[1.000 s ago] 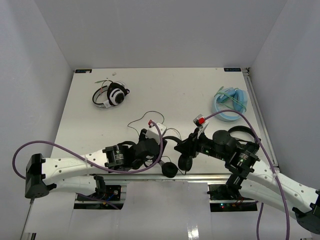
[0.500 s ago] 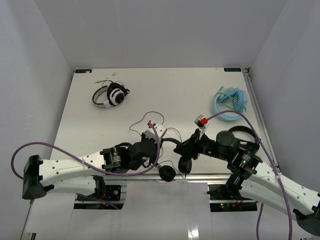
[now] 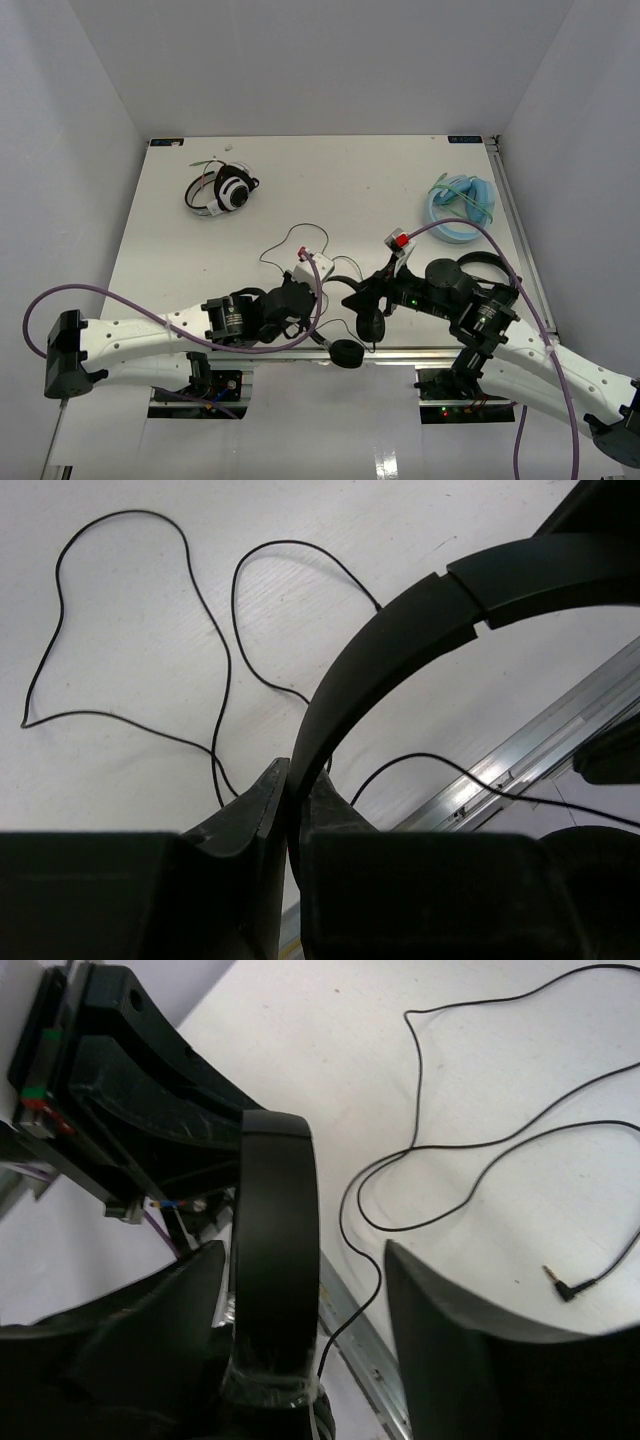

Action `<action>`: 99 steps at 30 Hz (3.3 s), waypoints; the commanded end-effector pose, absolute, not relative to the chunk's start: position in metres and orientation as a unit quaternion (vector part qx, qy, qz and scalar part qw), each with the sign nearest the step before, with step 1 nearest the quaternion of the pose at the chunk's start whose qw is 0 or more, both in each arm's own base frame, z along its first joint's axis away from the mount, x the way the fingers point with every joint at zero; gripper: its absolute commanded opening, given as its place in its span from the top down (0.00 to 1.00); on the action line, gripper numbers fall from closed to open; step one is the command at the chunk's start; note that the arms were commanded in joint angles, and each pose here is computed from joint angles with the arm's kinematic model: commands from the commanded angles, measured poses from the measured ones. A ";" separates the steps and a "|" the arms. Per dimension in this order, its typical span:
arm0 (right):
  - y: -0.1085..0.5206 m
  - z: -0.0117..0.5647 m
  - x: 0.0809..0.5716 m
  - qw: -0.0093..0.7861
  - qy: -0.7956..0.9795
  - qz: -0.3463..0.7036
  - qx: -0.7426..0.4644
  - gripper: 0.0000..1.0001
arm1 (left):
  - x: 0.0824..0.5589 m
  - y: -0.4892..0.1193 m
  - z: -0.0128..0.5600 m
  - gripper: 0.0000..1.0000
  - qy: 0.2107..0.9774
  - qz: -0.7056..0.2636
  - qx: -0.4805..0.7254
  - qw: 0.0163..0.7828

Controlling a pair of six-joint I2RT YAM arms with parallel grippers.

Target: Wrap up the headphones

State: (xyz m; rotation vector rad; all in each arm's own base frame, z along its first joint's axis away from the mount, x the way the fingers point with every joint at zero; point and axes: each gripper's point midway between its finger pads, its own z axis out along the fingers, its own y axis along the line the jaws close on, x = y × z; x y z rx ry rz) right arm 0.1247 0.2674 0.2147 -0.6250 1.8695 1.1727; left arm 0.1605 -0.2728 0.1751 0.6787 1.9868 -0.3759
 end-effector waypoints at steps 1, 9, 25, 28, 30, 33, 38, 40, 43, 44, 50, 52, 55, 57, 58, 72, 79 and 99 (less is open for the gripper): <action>0.265 0.251 0.144 0.473 0.722 0.435 -0.258 0.23 | 0.169 -0.253 0.213 1.00 0.824 -0.165 0.182 0.510; 0.244 0.308 0.131 0.541 0.656 0.443 -0.285 0.16 | 0.160 -0.190 0.275 1.00 0.840 -0.195 0.031 0.506; 0.274 0.311 0.078 0.564 0.456 0.530 -0.440 0.16 | 0.131 -0.178 0.382 1.00 0.778 -0.375 0.015 0.503; 0.283 0.306 0.077 0.555 0.443 0.547 -0.443 0.16 | 0.129 -0.183 0.381 1.00 0.780 -0.380 0.020 0.497; 0.288 0.303 0.071 0.543 0.430 0.562 -0.452 0.16 | 0.129 -0.185 0.380 1.00 0.781 -0.379 0.021 0.496; 0.294 0.299 0.070 0.538 0.420 0.575 -0.452 0.16 | 0.130 -0.188 0.378 1.00 0.782 -0.379 0.022 0.495; 0.298 0.286 0.059 0.525 0.402 0.590 -0.463 0.16 | 0.130 -0.191 0.377 1.00 0.780 -0.383 0.023 0.494; 0.298 0.284 0.056 0.527 0.396 0.593 -0.462 0.16 | 0.130 -0.191 0.378 1.00 0.778 -0.387 0.022 0.495; 0.301 0.279 0.056 0.525 0.397 0.596 -0.460 0.16 | 0.129 -0.193 0.380 1.00 0.774 -0.395 0.023 0.495; 0.303 0.278 0.054 0.520 0.394 0.601 -0.462 0.16 | 0.128 -0.194 0.381 1.00 0.773 -0.397 0.024 0.495; 0.317 0.269 0.044 0.497 0.385 0.617 -0.473 0.17 | 0.130 -0.196 0.386 1.00 0.769 -0.398 0.025 0.499; 0.322 0.267 0.043 0.494 0.387 0.618 -0.473 0.17 | 0.129 -0.197 0.387 1.00 0.768 -0.401 0.025 0.499; 0.328 0.268 0.041 0.495 0.383 0.620 -0.473 0.17 | 0.129 -0.198 0.389 1.00 0.765 -0.407 0.024 0.498; 0.335 0.265 0.041 0.489 0.387 0.621 -0.475 0.18 | 0.128 -0.198 0.392 1.00 0.762 -0.412 0.023 0.499; 0.338 0.263 0.041 0.486 0.389 0.622 -0.475 0.18 | 0.128 -0.198 0.393 1.00 0.760 -0.414 0.022 0.500; 0.360 0.243 0.077 0.514 0.471 0.590 -0.407 0.35 | 0.118 -0.193 0.420 1.00 0.728 -0.471 0.017 0.498; 0.365 0.241 0.091 0.531 0.486 0.574 -0.391 0.40 | 0.113 -0.200 0.416 1.00 0.723 -0.487 0.025 0.490; 0.379 0.208 0.058 0.469 0.450 0.625 -0.433 0.44 | 0.120 -0.200 0.419 1.00 0.715 -0.486 0.009 0.503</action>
